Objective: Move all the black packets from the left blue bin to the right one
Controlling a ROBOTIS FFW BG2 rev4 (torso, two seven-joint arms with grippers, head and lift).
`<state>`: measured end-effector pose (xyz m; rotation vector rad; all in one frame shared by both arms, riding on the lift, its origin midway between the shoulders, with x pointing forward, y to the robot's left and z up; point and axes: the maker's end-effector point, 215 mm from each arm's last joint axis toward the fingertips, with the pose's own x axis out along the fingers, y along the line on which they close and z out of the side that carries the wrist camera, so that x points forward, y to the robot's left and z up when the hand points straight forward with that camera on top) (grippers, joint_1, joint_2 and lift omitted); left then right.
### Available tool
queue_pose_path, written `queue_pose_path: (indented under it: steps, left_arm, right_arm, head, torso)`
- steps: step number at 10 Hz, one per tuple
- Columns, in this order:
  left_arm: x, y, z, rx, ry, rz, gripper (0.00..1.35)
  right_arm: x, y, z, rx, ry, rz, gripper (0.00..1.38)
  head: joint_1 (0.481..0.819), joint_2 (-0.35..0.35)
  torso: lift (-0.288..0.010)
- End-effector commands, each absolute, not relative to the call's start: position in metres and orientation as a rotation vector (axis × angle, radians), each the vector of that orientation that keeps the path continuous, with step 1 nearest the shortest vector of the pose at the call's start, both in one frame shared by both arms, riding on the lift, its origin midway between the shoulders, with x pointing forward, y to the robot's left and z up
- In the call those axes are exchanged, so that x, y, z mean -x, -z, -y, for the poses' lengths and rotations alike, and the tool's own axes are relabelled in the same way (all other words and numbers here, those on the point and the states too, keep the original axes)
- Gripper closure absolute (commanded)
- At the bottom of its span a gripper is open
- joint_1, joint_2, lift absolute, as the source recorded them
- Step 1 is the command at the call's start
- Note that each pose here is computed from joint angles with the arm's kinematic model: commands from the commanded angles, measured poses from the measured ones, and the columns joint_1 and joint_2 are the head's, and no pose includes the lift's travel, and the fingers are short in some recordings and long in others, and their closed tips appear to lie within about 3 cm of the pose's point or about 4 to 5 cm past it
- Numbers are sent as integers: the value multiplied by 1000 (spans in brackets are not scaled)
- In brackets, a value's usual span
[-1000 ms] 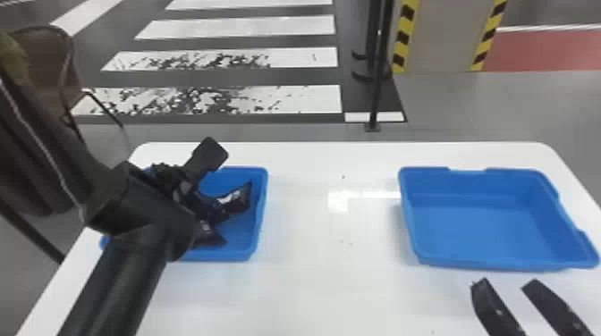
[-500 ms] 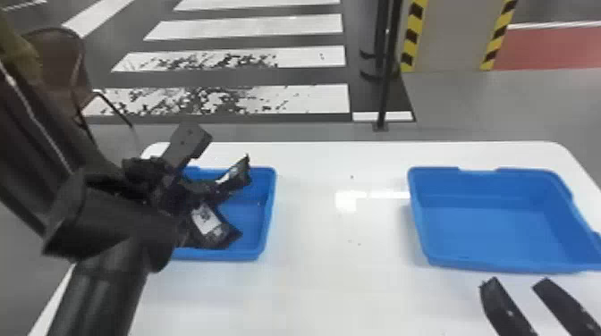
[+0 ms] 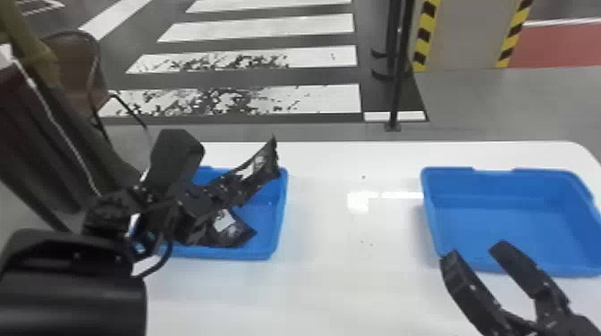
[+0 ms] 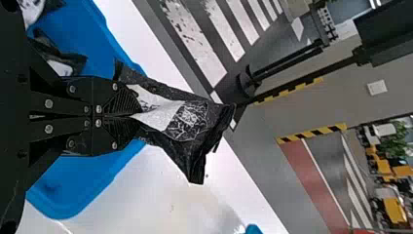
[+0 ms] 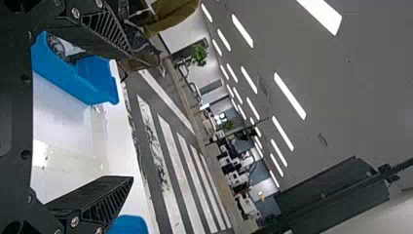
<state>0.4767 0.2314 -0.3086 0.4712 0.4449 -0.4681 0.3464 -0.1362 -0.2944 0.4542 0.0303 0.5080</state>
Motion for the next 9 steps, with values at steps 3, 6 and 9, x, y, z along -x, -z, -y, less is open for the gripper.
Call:
queue_pose_path:
  steps: [3,6,9]
  left_arm:
    - [-447,313,-146,-409,649,-349,1208]
    - [-441,305,-104,-384,738,-306,1208]
    - [-436,301,-85,-366,781,-290,1208]
  right_arm:
    - [-380,276,86,-470,-656,-1,137]
    - [-419,279,75,-445,-682,15,142]
    - [-443,285,72,-419,-683,8,140]
  head:
    - [695,107]
    - [695,63]
    - [695,26]
  torso:
    - [-140]
    - [-140]
    - [-140]
